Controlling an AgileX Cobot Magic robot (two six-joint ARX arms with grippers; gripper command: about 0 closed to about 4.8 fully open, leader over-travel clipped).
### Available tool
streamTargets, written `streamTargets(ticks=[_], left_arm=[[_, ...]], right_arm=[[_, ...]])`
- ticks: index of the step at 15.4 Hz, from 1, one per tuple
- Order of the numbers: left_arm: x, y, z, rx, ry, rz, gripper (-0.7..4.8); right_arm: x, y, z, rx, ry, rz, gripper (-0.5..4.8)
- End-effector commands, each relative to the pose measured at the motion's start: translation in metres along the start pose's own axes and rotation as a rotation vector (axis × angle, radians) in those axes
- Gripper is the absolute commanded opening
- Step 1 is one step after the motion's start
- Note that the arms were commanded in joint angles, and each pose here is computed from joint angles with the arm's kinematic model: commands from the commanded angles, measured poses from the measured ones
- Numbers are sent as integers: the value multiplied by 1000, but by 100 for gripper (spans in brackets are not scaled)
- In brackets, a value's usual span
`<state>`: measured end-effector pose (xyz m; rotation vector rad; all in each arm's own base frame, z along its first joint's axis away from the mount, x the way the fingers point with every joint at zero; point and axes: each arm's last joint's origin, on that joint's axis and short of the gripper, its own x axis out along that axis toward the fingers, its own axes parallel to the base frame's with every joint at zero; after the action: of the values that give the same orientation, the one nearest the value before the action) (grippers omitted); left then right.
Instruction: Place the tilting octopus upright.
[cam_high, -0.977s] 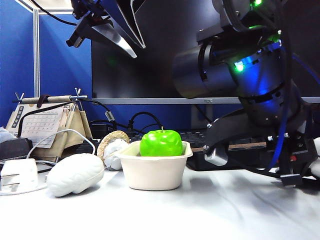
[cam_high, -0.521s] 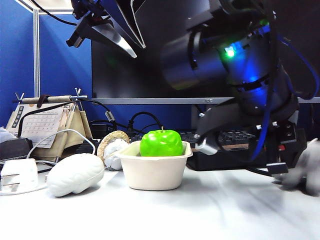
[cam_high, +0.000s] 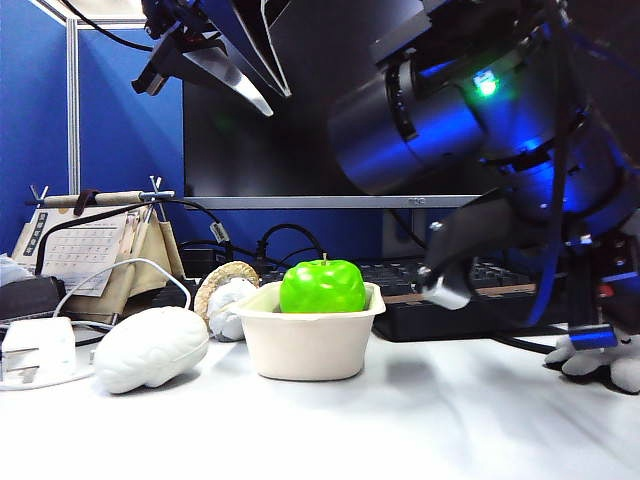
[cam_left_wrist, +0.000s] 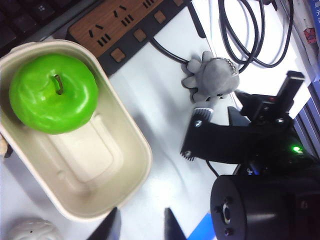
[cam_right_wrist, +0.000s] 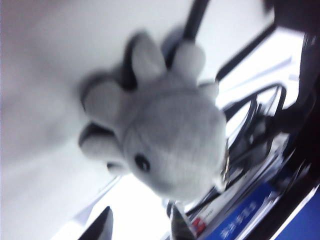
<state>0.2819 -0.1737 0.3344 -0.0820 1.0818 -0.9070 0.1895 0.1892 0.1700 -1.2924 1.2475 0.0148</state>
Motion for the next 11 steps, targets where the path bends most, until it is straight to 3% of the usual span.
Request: streamTargets(ticks=[1, 5, 7, 10, 11], left_arm=[[-4, -3, 1, 24, -12, -35, 121], [-29, -21, -6, 98, -60, -170, 121], [-65, -43, -19, 156, -121, -223, 121], [-133, -81, -53, 295, -300, -250, 121], [-171, -101, -82, 385, -420, -252, 121]], right_arm=[[-10, 3, -6, 37, -8, -23, 154], [-49, 7, -24, 85, -166, -41, 153], [-70, 3, -46, 194, -232, -30, 153], [-93, -10, -79, 369, -368, 25, 153], [-105, -18, -101, 496, -461, 84, 153]])
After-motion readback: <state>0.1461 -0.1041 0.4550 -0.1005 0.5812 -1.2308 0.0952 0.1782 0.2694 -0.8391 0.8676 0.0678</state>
